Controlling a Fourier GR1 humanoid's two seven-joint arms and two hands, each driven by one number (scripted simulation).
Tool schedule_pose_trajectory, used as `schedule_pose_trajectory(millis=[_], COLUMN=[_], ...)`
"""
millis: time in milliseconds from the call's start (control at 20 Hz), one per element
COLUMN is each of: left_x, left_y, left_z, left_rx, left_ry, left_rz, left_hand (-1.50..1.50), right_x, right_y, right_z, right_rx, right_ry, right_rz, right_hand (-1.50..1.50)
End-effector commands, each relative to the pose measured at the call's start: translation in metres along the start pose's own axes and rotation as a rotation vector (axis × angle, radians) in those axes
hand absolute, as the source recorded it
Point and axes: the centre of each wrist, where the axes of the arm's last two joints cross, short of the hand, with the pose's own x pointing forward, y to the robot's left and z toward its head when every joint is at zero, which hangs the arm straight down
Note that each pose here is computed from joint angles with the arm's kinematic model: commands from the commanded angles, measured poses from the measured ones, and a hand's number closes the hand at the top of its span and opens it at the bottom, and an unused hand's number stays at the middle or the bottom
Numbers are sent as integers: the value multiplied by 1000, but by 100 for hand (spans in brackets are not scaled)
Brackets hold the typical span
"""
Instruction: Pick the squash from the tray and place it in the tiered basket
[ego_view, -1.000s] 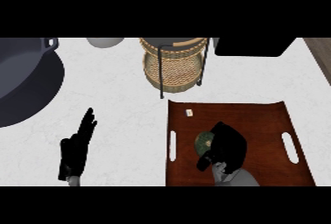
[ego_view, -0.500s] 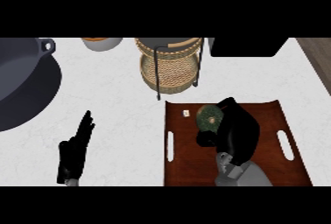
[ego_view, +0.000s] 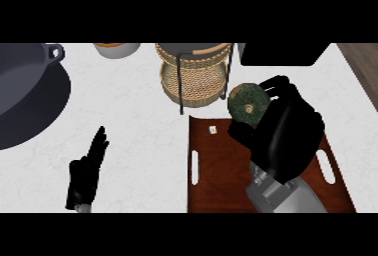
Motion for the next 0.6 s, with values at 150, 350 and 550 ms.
schedule_pose_trajectory(millis=[150, 350, 550], left_x=[-3, -6, -3], left_y=[-3, -8, -15], left_z=[2, 1, 2], left_rx=[-16, -30, -60], left_ry=[43, 34, 35], left_rz=[0, -11, 8], left_hand=[0, 0, 0], right_x=[35, 48, 65], right_y=[-31, -39, -53], right_z=[-14, -34, -54], right_rx=[-116, -152, -183], right_ry=[212, 259, 298], right_rz=[48, 52, 54], right_hand=[150, 150, 150])
